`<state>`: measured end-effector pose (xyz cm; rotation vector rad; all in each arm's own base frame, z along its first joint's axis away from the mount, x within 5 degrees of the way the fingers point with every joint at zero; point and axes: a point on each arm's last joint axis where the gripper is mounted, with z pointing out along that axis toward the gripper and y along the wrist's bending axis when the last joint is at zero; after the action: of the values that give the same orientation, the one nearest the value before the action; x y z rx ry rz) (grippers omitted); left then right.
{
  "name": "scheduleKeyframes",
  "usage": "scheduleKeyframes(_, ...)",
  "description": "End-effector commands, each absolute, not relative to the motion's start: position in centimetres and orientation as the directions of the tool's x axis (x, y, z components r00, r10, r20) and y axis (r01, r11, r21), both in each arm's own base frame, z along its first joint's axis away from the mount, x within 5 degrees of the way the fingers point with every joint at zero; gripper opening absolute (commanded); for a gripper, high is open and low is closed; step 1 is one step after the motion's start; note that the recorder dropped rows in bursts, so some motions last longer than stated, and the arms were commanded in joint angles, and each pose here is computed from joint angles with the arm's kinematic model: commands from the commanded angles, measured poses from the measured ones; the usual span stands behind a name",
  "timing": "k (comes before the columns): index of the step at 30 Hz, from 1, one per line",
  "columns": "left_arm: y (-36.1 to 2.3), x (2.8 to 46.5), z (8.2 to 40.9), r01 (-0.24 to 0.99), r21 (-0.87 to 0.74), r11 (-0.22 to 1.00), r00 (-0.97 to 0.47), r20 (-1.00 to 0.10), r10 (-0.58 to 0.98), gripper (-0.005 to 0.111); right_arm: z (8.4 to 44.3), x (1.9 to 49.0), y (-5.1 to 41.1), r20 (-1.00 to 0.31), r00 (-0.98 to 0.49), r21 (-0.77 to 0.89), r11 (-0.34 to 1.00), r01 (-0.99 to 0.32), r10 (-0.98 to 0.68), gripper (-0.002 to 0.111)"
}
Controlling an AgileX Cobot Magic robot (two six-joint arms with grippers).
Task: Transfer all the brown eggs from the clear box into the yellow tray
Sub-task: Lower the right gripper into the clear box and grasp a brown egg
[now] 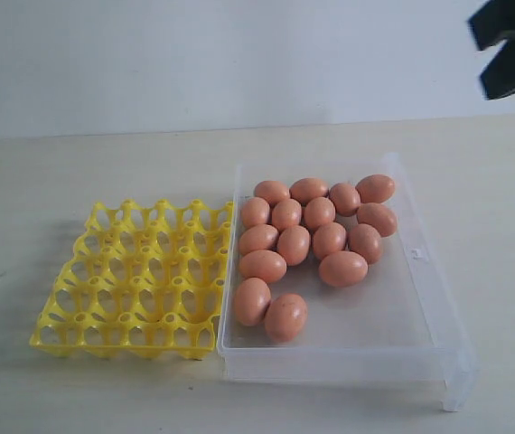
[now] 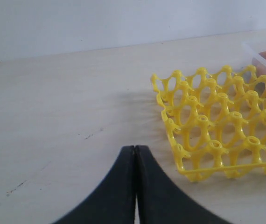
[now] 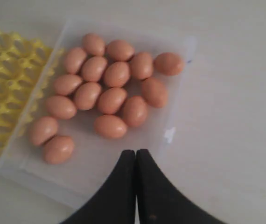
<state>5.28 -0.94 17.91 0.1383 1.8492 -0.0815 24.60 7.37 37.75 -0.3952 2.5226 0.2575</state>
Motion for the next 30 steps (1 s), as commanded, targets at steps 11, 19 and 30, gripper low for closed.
scheduleKeyframes(11,-1.0,5.3,18.2,0.14,0.014,0.99,-0.256,-0.965,0.05,0.0,27.7,30.5,14.9,-0.22,-0.883,0.199,0.868,-0.456,-0.414,0.0)
scheduleKeyframes(19,-1.0,5.3,18.2,0.14,0.014,0.99,-0.256,-0.965,0.05,0.0,26.7,31.3,15.6,-0.255,-0.826,0.152,0.823,-0.547,-0.502,0.0)
scheduleKeyframes(30,-1.0,5.3,18.2,0.14,0.014,0.99,-0.256,-0.965,0.05,0.0,26.3,31.4,15.3,-0.222,-0.847,0.125,0.847,-0.516,-0.483,0.058)
